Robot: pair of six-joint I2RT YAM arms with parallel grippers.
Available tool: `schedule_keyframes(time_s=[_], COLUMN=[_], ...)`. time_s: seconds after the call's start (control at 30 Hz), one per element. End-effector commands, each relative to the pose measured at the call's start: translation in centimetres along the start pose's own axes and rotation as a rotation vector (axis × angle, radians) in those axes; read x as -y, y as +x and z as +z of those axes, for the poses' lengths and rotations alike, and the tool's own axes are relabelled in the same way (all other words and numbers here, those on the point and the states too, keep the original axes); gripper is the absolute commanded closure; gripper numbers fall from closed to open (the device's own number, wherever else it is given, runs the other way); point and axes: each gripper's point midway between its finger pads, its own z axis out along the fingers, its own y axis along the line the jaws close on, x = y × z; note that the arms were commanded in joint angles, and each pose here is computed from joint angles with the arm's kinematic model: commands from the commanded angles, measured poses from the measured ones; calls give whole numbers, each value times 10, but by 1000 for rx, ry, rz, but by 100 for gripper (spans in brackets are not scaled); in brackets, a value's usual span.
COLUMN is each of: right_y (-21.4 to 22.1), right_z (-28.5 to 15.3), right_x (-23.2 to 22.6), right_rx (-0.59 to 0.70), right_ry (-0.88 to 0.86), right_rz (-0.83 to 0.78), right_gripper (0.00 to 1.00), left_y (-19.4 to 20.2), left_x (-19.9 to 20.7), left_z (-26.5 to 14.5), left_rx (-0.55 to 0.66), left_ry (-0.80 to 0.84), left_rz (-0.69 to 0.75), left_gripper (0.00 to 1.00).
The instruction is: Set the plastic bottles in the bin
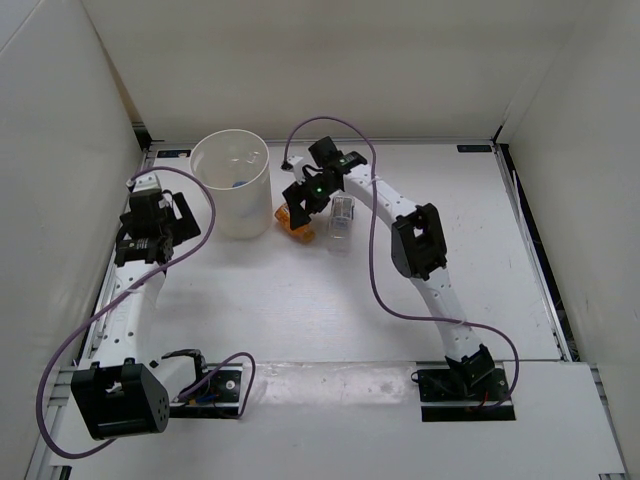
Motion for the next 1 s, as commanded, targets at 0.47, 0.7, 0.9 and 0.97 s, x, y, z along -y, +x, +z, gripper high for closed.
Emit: schedule_keyframes(time_s=[0.47,0.7,0.9,0.97], right_y=[-8,-6,-6,-4], right_z=[15,14,11,12], right_x=[4,10,9,6], right_rx=[26,31,30,20], right_ry=[87,107,85,77], right_rz=[101,134,145,143], right_gripper=[28,44,61,38], left_y=[-3,5,-2,-1], left_x=[6,8,14,14], left_z=[-12,-8,-4,-6], left_rx=[-31,-59,-44,-50], left_ry=[36,41,66,66], left_rz=[-13,-13,-19,-15], left_gripper=[0,0,0,0])
